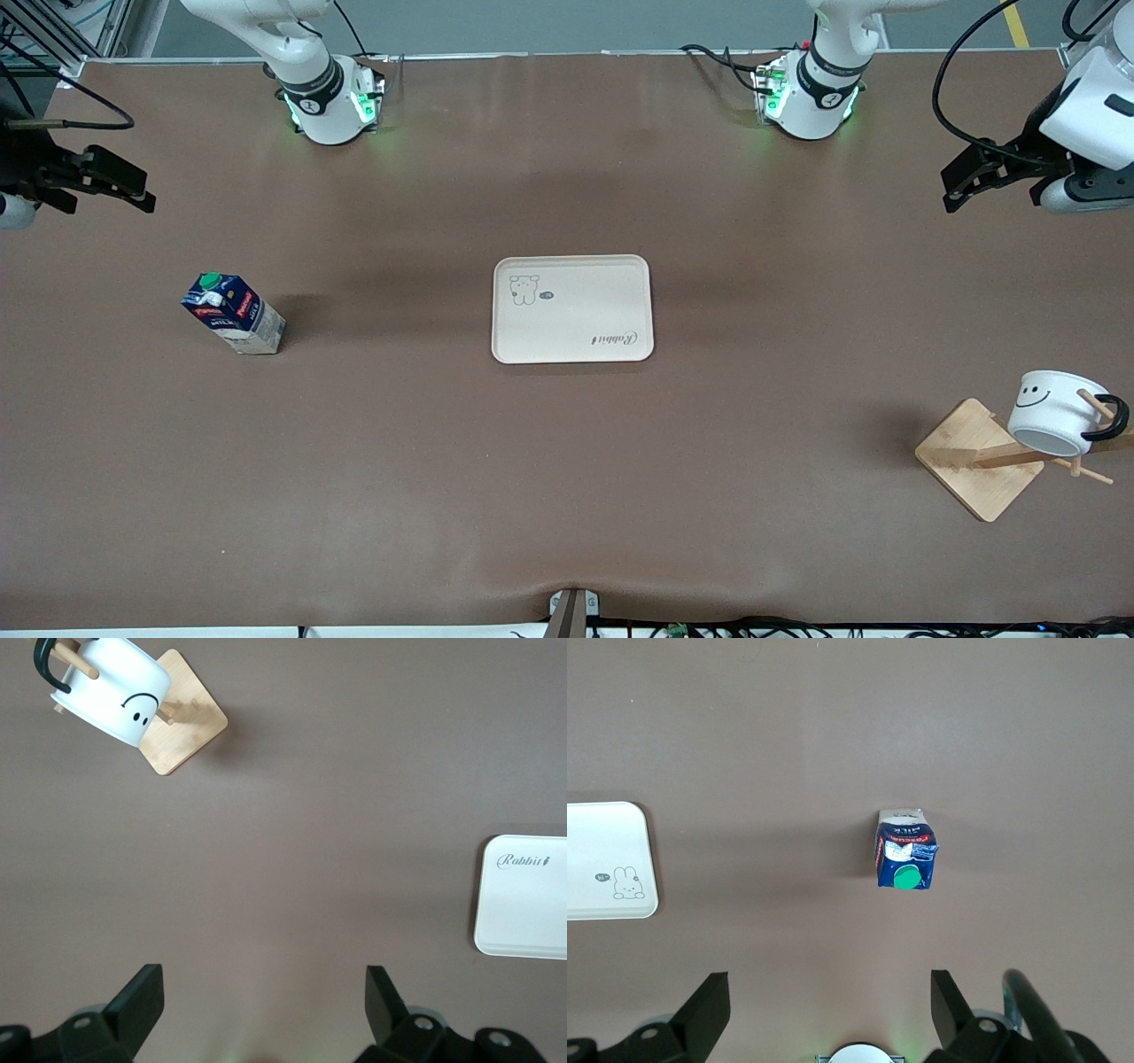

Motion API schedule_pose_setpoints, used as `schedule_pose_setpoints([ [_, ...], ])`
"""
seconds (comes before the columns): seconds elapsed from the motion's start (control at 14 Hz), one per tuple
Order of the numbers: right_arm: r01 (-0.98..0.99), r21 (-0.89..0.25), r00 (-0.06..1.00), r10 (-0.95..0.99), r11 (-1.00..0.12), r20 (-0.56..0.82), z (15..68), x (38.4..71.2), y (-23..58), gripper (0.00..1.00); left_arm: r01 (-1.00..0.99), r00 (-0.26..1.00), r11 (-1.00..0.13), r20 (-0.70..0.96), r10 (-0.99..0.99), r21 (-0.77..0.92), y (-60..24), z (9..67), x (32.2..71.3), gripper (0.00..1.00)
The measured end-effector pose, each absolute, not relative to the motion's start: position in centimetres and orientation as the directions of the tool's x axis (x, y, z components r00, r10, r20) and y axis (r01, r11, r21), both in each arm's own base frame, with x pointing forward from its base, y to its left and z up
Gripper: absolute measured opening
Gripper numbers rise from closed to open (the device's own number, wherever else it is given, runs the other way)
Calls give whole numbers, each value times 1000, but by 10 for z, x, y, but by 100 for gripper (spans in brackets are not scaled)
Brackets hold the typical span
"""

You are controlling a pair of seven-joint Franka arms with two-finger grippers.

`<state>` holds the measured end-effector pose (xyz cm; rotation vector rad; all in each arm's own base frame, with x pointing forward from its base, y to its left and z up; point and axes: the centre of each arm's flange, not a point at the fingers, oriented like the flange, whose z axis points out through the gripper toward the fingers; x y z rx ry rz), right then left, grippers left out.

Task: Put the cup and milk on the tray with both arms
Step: 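Move the left gripper toward the white mug on the wooden stand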

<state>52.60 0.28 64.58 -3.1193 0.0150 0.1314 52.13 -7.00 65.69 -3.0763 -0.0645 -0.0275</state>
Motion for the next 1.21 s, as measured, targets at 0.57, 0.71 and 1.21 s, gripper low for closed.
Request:
schedule_pose_setpoints([
  [0.57, -11, -19, 996, -9, -1000, -88, 644, 526, 3, 100, 64, 998, -997, 27, 63, -37, -60, 657, 525, 100],
  [0.71, -11, -19, 996, -9, -1000, -88, 644, 526, 3, 100, 84, 996, -996, 30, 83, -27, -50, 657, 528, 100],
  [1.21, -11, -19, 996, -9, -1000, -89, 643, 526, 3, 100, 167, 985, -986, 50, 166, -19, -6, 649, 540, 100],
])
